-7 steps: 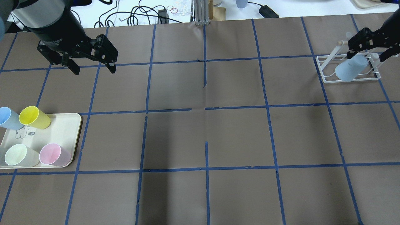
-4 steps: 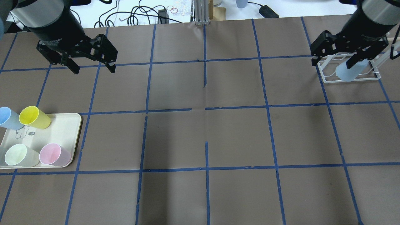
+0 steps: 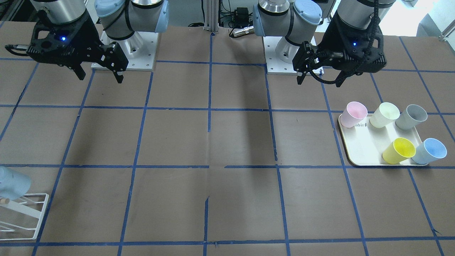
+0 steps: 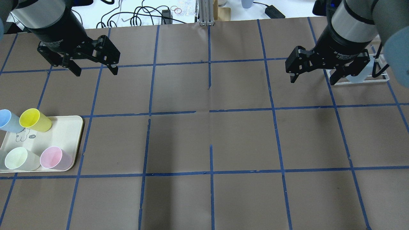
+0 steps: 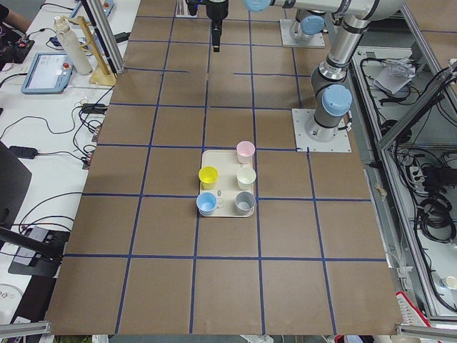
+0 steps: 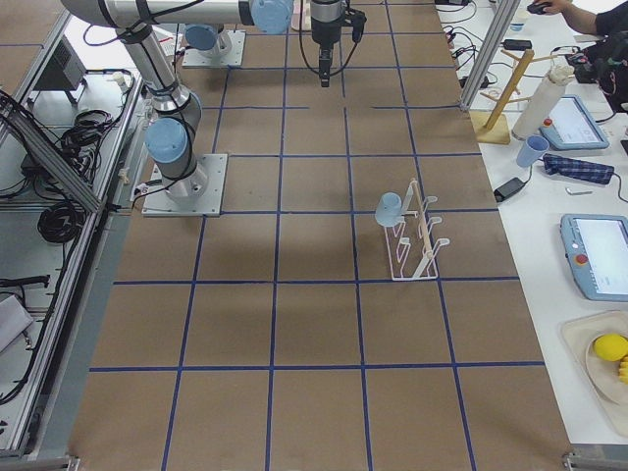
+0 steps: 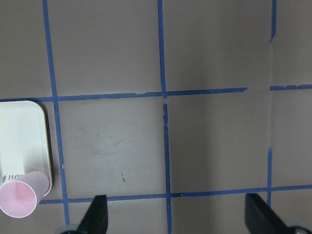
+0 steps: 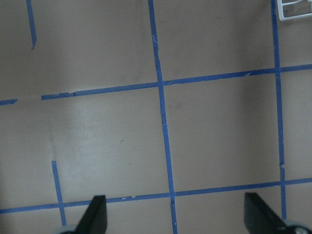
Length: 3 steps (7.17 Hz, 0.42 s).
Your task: Transfer IKEA cup to right arm and place on rack
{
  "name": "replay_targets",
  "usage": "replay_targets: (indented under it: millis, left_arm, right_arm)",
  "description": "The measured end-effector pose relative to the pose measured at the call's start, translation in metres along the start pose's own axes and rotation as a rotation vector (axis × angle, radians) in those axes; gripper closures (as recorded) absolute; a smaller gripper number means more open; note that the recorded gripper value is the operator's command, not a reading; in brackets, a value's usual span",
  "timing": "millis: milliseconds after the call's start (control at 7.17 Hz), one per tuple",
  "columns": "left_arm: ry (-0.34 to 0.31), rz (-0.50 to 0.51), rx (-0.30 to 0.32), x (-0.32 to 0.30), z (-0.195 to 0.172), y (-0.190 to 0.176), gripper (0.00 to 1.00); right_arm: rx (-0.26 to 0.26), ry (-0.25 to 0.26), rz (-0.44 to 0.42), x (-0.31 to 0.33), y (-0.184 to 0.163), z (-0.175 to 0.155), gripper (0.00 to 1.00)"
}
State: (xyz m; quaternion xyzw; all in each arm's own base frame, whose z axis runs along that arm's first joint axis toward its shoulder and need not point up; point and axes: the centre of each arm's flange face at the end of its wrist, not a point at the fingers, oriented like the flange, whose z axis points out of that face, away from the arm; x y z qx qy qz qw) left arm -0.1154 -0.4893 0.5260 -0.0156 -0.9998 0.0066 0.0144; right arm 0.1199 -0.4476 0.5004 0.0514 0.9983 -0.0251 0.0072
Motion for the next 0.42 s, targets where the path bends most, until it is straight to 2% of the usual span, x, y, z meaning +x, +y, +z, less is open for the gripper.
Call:
replay_targets:
  millis: [419]
  left_arm:
    - [-0.01, -0.003, -0.01, -0.0002, 0.0037, -0.0028, 0.0]
  right_arm:
    - [0.005, 0.01, 0.001, 0.0005, 0.0091, -0.0053, 0.0]
